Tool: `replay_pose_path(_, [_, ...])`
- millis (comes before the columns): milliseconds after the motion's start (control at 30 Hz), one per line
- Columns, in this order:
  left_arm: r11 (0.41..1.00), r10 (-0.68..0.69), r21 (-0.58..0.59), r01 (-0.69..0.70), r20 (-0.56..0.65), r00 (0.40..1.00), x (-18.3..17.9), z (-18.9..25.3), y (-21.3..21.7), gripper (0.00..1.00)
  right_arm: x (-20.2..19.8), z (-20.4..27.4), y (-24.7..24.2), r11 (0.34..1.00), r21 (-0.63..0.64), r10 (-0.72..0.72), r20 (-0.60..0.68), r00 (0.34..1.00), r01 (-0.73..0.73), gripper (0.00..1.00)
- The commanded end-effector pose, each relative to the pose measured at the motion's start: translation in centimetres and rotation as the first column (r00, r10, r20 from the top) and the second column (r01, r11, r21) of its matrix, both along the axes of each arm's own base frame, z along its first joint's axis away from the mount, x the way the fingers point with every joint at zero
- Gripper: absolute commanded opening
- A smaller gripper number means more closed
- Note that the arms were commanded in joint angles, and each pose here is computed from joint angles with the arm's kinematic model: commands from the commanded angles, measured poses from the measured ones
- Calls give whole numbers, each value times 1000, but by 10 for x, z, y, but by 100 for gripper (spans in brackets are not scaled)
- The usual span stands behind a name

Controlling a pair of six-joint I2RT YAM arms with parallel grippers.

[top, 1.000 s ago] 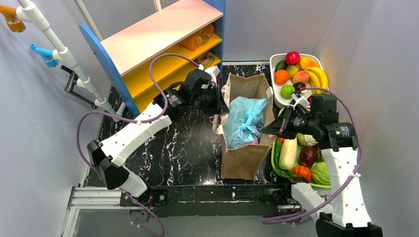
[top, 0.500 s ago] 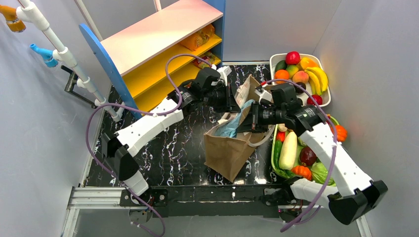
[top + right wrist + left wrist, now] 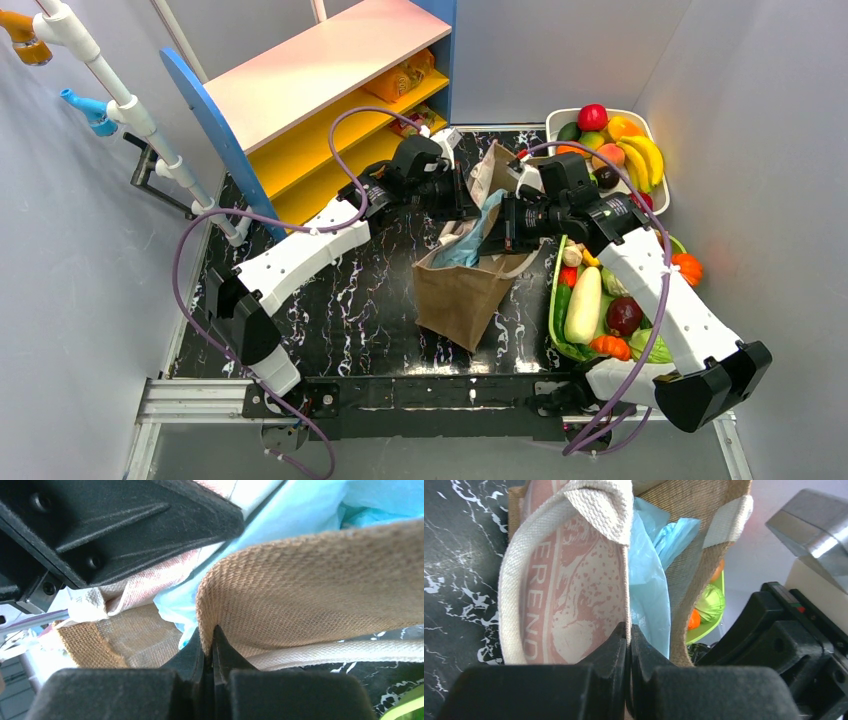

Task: Place the food into the grocery bag and tie it

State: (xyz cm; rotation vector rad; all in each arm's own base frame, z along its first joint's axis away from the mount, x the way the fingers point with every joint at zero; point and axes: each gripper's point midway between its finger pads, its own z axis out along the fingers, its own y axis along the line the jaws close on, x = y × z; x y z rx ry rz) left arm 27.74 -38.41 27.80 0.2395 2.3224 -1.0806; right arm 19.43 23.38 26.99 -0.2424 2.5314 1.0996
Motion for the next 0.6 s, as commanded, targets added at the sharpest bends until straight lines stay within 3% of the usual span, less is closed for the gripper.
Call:
replay_pose_path(0, [994,-6,-108,22,149,989,-1,60,-1,0,20,45,1,997,72,-37,223,974,21,1])
replay_pose_path(300, [994,60,-104,-28,317,947,26,86,12,0,55,71,-24,988,24,-154,319,935,154,1])
replay_pose_path(433, [994,109,-62,-93,349,931,39,78,21,0,62,63,-30,983,-9,-173,320,932,186,2])
replay_pose_path(467, [993,116,-50,-106,351,929,40,73,24,5,62,57,-31,982,-21,-174,308,935,190,5])
replay_pose_path(567, [995,101,-20,-100,347,932,37,57,30,49,57,35,-34,979,-47,-183,244,952,200,47])
